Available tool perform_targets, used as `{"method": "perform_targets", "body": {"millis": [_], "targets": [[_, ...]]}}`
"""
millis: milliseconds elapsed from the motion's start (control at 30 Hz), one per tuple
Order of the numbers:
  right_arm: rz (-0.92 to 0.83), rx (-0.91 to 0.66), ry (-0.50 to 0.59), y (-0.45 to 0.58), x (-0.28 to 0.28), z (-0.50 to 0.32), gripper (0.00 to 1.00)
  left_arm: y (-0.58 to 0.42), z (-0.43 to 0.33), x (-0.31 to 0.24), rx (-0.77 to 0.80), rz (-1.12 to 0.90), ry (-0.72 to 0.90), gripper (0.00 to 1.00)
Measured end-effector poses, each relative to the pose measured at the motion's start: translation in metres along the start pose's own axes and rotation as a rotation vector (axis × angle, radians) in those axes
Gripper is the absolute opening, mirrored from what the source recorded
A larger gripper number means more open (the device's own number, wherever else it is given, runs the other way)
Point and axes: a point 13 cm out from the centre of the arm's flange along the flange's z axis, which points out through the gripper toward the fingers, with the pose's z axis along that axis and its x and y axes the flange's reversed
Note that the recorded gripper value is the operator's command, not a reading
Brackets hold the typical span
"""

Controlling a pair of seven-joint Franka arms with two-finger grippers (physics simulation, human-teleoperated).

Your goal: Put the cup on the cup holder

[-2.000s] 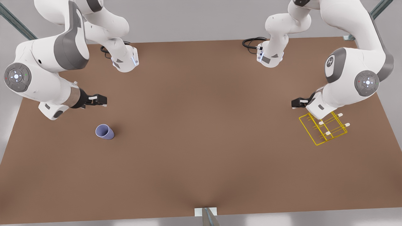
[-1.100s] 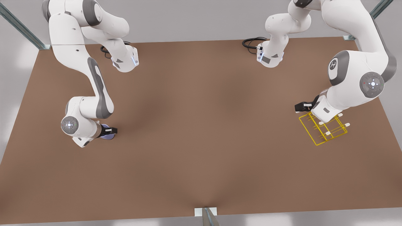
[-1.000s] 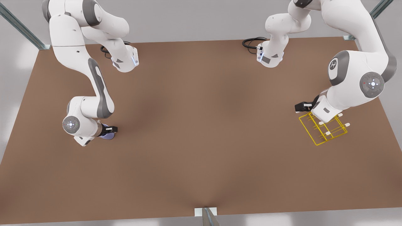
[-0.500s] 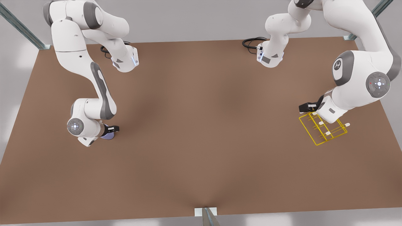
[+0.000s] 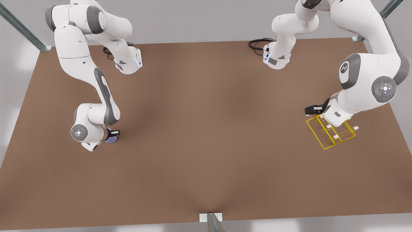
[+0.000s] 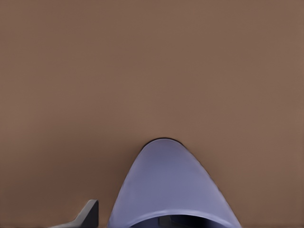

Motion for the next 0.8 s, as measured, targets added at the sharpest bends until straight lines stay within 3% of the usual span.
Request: {"method": "perform_targets", "body": {"millis": [67, 233, 533, 700, 800], "targets": [[-0.005, 0.000, -0.003, -0.001, -0.002, -0.003, 0.33, -0.002, 0.000, 0.001, -0.001, 0.003, 0.002, 1.00], [-0.018, 0.000, -0.002, 0.000, -0.003, -0.006, 0.21, -0.002, 0.000, 0.001, -0.002, 0.003, 0.005, 1.00], [-0.068, 0.000, -0.043, 0.021, -0.023, -0.034, 0.21, -0.018, -0.005, 0.008, -0.010, 0.030, 0.006, 1.00], [-0.197, -0.065, -0.157, 0.147, -0.062, -0.097, 0.21, -0.020, -0.009, 0.012, -0.012, 0.033, 0.014, 1.00], [-0.285, -0.186, -0.219, 0.276, -0.073, -0.128, 0.21, -0.018, -0.031, 0.012, -0.008, 0.030, -0.017, 1.00]]}}
